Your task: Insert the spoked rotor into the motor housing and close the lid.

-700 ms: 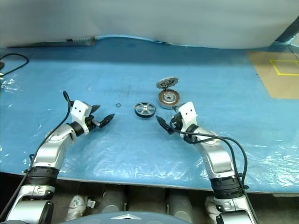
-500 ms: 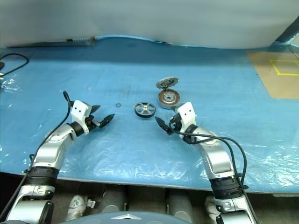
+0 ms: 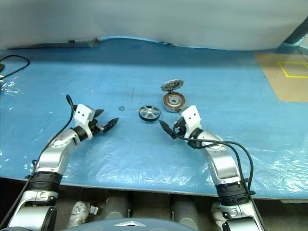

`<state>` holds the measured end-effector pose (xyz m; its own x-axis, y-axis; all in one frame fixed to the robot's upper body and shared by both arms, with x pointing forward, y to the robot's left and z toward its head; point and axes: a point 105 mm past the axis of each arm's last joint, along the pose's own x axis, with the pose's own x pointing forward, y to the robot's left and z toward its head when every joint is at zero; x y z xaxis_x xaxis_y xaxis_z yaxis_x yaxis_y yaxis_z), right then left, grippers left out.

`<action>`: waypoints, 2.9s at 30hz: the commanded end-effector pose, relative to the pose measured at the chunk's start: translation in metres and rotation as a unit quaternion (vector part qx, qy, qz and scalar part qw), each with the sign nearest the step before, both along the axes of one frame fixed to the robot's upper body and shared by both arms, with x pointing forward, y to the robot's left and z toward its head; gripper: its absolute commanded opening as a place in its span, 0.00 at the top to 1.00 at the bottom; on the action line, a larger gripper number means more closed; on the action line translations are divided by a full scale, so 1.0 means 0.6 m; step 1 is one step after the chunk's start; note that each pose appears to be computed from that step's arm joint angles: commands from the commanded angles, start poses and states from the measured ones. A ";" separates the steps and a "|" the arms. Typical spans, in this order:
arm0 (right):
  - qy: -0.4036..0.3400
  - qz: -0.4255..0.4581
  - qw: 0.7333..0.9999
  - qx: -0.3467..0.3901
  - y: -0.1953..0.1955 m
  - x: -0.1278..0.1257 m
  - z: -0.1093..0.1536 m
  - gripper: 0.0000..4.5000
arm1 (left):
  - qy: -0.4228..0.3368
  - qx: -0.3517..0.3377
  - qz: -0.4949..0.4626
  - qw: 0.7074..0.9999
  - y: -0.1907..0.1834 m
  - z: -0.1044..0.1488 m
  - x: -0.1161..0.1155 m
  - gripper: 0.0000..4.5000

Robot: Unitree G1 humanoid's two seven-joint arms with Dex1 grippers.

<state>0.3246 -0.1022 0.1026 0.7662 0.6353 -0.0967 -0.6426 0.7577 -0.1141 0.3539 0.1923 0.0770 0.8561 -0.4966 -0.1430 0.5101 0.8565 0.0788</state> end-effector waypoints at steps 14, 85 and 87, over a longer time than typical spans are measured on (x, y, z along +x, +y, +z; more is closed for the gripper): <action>-0.028 -0.001 1.000 -0.007 0.003 -0.002 0.012 0.00 | -0.030 0.015 0.009 0.999 0.006 0.020 0.019 0.01; 0.114 0.177 0.924 -0.320 -0.012 0.082 -0.026 0.63 | -0.074 0.021 -0.153 0.985 -0.123 -0.005 -0.087 0.00; 0.126 0.183 0.924 -0.310 -0.006 0.063 -0.030 0.63 | -0.074 0.020 -0.153 0.985 -0.124 -0.006 -0.088 0.00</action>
<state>0.3801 -0.1089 0.1062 0.5035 0.6025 -0.6193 -0.8639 0.3410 -0.3707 0.3018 0.1208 0.0653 0.6849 -0.7240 -0.0824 0.7251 0.6660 0.1751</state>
